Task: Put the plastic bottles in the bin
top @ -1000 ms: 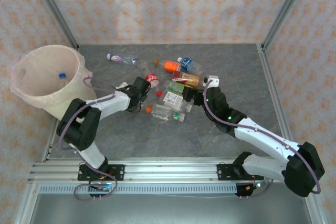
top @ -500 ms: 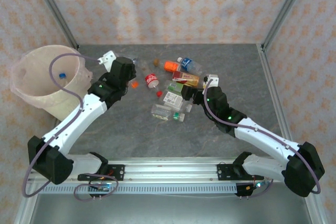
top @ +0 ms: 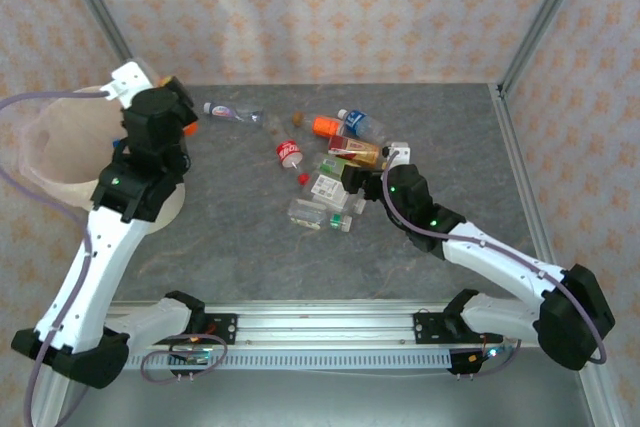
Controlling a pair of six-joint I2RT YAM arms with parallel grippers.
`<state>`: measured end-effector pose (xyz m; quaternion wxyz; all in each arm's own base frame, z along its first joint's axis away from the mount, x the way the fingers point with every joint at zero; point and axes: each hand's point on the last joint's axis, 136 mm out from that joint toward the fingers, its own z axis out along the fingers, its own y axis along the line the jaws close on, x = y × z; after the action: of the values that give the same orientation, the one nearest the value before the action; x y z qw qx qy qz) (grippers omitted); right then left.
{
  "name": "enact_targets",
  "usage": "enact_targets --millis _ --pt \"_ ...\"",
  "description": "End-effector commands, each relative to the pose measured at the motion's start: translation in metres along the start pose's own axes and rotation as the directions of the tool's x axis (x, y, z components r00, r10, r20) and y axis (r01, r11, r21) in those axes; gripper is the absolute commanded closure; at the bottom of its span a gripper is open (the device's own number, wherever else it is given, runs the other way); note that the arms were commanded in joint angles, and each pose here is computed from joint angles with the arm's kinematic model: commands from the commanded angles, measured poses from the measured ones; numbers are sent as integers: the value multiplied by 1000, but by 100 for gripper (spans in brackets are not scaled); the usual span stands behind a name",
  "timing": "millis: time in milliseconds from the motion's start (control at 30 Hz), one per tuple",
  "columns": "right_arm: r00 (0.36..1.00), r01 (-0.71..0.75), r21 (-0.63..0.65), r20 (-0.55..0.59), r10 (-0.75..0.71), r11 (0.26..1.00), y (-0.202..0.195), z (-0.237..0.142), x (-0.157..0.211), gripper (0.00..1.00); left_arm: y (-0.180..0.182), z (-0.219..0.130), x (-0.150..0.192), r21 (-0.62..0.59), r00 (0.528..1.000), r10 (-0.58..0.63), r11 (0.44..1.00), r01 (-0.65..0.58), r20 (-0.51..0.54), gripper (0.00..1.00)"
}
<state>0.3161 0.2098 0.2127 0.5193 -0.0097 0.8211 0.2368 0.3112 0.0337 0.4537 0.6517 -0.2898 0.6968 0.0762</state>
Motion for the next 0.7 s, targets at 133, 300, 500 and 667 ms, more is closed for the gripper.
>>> enact_targets --millis 133,300,500,667 --pt "999 1 -55 37 1 998 18 6 -21 1 86 4 -44 -314 995 88 947 -69 46 49" --pt "999 23 -69 26 -22 997 25 8 -26 1 135 12 -38 -470 999 50 881 -46 -3 48" --pt "1000 17 -88 13 -16 996 31 12 -26 1 166 34 -12 -563 999 3 826 -33 -53 48" --pt "1000 15 -89 12 -14 996 32 11 -27 1 207 34 13 -712 993 -44 701 -50 -113 49"
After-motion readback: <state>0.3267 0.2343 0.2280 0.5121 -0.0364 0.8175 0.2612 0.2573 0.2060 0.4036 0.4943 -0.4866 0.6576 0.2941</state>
